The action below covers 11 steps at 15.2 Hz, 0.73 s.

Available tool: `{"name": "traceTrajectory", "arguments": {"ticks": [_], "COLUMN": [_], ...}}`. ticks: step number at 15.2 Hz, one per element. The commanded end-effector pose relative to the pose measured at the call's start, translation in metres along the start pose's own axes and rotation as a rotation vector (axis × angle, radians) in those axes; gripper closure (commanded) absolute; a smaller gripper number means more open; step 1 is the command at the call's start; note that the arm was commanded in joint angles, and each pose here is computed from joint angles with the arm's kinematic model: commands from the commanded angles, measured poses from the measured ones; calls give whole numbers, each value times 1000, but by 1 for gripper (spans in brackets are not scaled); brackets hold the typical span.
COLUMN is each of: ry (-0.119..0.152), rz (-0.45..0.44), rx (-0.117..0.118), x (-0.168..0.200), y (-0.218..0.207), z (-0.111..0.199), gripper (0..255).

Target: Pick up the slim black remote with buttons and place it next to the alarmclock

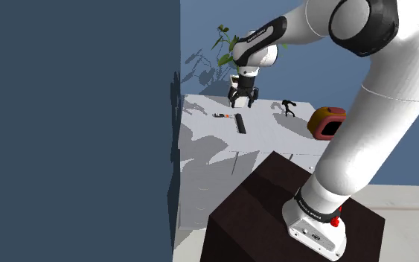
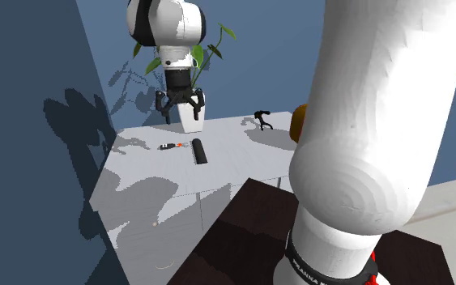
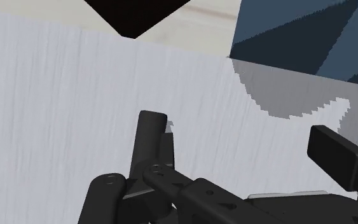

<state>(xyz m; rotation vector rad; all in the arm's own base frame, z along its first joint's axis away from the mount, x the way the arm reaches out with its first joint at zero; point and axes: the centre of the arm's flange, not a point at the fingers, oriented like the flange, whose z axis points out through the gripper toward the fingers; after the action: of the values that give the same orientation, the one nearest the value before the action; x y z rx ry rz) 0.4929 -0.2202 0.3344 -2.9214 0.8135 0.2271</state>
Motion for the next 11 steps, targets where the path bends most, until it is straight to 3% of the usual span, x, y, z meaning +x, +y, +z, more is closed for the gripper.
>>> {"name": "traceTrajectory", "arguments": {"ticks": [1,11], "ry": [-5,-36], "rz": [33,193], "rx": [3,19], "x": [21,106], "y": [11,76], "z": [18,103], "gripper": [0,0]}}
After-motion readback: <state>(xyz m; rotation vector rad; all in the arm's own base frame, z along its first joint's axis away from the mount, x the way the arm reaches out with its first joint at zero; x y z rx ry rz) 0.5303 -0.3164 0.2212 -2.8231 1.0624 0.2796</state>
